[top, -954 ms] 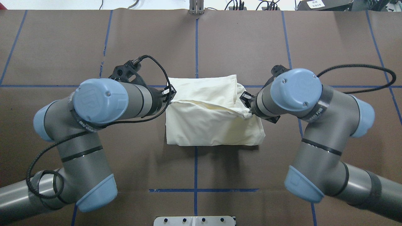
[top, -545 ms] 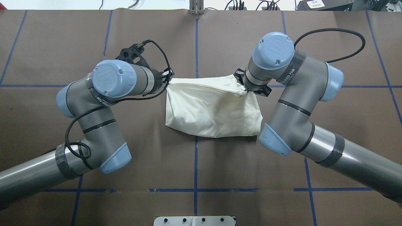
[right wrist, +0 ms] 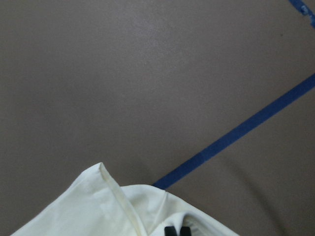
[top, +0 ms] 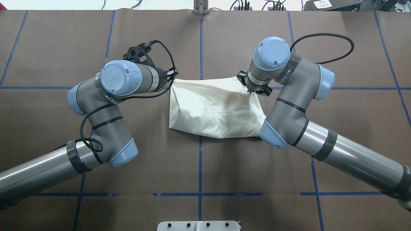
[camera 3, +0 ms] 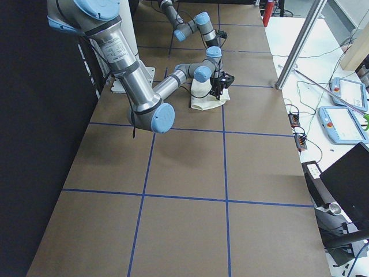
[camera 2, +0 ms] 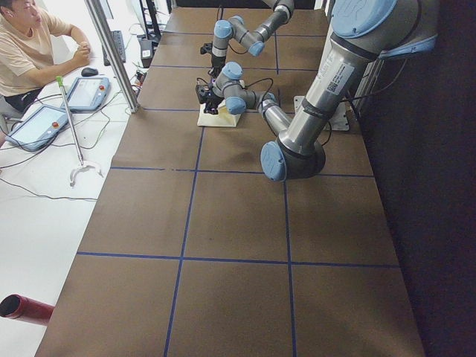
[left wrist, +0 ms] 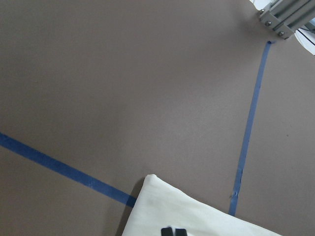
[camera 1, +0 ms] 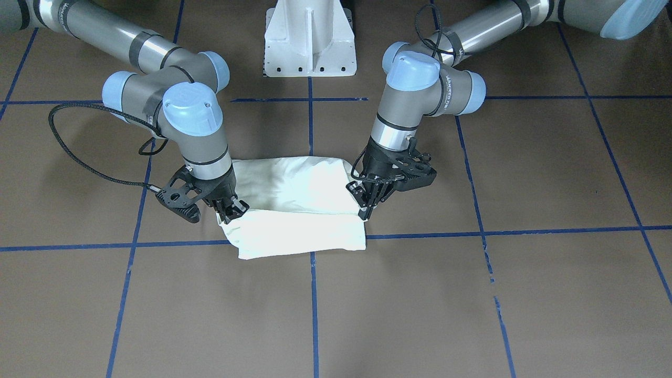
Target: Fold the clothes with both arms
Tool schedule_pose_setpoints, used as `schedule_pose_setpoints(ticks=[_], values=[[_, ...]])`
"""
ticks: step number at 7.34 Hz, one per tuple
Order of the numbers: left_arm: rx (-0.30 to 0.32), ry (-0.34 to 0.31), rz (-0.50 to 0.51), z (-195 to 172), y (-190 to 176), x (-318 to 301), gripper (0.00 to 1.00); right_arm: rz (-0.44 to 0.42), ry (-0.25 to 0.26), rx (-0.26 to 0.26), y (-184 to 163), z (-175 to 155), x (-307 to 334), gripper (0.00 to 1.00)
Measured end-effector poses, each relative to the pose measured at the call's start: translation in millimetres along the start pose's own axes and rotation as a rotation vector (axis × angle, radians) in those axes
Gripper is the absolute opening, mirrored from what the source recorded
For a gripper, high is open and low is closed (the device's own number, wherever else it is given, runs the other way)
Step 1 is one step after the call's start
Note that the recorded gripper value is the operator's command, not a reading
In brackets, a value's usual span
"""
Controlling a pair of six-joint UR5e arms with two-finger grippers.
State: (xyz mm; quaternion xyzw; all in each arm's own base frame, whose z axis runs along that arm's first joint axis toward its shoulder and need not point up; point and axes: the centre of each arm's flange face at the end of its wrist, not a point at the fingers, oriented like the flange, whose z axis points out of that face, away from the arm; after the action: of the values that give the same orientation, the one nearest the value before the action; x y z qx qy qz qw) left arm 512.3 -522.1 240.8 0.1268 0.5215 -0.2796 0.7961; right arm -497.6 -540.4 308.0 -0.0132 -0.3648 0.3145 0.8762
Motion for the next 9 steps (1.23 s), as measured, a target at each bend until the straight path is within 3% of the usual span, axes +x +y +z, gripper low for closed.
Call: schedule_pose_setpoints(ticks=[1, 2, 3, 4, 6, 9], values=[[0.011, 0.045, 0.011, -4.2, -13.9, 4.1, 0.47, -0.004, -0.002, -0.001, -2.9, 12.2, 1.5, 0.19], [0.005, 0.1, 0.015, -13.6, -23.3, 9.0, 0.41, -0.008, -0.006, -0.002, -3.4, 20.2, 2.4, 0.18], [-0.018, 0.137, 0.017, -21.7, -27.2, 6.3, 0.05, -0.01, -0.007, -0.004, -2.6, 24.8, 2.8, 0.07], [-0.034, 0.145, 0.019, -23.4, -28.7, -8.2, 0.0, -0.012, -0.01, -0.006, -1.6, 25.0, 2.2, 0.0], [-0.057, 0.184, 0.027, -14.0, -24.1, -57.2, 0.0, -0.015, -0.022, -0.008, 0.6, 20.7, -2.4, 0.0], [-0.128, 0.227, 0.023, 2.9, 5.6, -78.4, 0.0, -0.028, -0.03, -0.009, 2.0, 17.3, -6.6, 0.0]])
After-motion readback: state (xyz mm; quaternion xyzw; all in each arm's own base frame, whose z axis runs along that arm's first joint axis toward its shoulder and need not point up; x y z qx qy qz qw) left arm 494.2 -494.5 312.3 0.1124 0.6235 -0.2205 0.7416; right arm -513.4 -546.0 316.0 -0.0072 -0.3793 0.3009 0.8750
